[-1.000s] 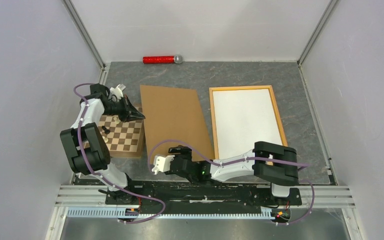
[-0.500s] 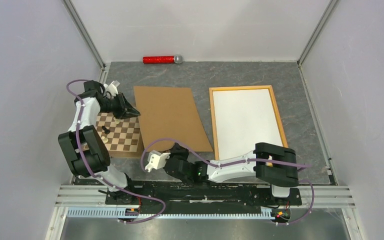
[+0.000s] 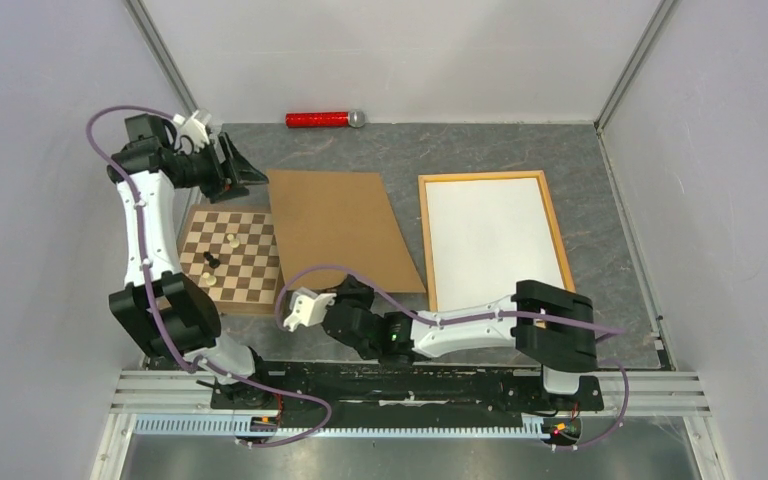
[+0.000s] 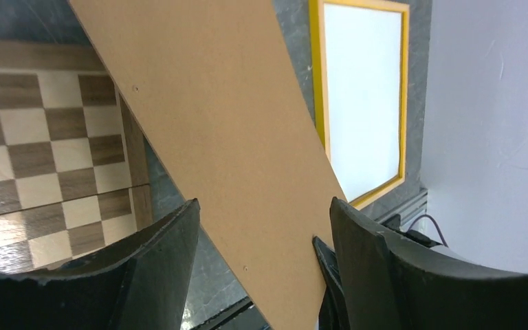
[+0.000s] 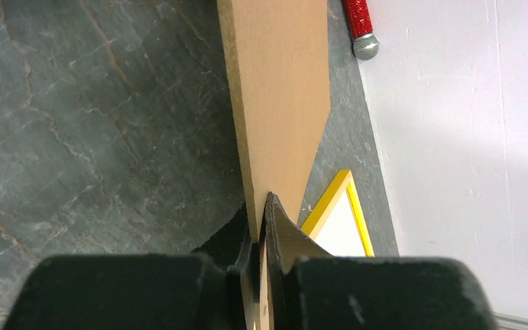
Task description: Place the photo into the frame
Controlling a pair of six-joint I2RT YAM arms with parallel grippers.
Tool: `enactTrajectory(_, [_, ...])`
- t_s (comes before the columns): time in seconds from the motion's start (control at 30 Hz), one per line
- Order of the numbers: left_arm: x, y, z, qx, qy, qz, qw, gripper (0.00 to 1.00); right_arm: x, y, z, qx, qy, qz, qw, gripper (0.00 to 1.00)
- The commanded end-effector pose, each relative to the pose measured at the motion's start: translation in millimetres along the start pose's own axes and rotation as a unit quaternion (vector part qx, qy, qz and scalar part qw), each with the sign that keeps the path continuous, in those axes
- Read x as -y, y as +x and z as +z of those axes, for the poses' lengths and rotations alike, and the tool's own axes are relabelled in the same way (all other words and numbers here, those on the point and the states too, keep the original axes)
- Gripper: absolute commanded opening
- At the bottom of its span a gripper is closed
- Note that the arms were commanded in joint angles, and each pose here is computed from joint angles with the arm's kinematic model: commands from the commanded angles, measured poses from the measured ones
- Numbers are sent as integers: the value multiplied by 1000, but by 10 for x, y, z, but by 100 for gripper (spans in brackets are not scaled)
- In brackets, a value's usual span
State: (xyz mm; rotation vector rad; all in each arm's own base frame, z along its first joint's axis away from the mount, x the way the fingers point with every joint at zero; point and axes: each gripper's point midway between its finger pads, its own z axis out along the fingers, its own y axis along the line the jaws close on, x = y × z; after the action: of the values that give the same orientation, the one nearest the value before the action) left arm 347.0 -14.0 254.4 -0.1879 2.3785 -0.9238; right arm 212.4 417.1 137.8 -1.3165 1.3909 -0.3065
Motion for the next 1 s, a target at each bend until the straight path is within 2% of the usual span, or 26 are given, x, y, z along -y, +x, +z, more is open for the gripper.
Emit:
enactTrajectory(0.0, [346,-161,-339,37,13,48,998,76,378,-284,44,33,-5,112,993,0])
enactTrajectory(0.57, [345,-438,-210,61,46,29,997,77,1918,-245,-145,67,57,232,969,0])
enactTrajectory(0.97, [470,-428,-57,48,73,67,994,76,3093,-291,-642,112,126,281,945,0])
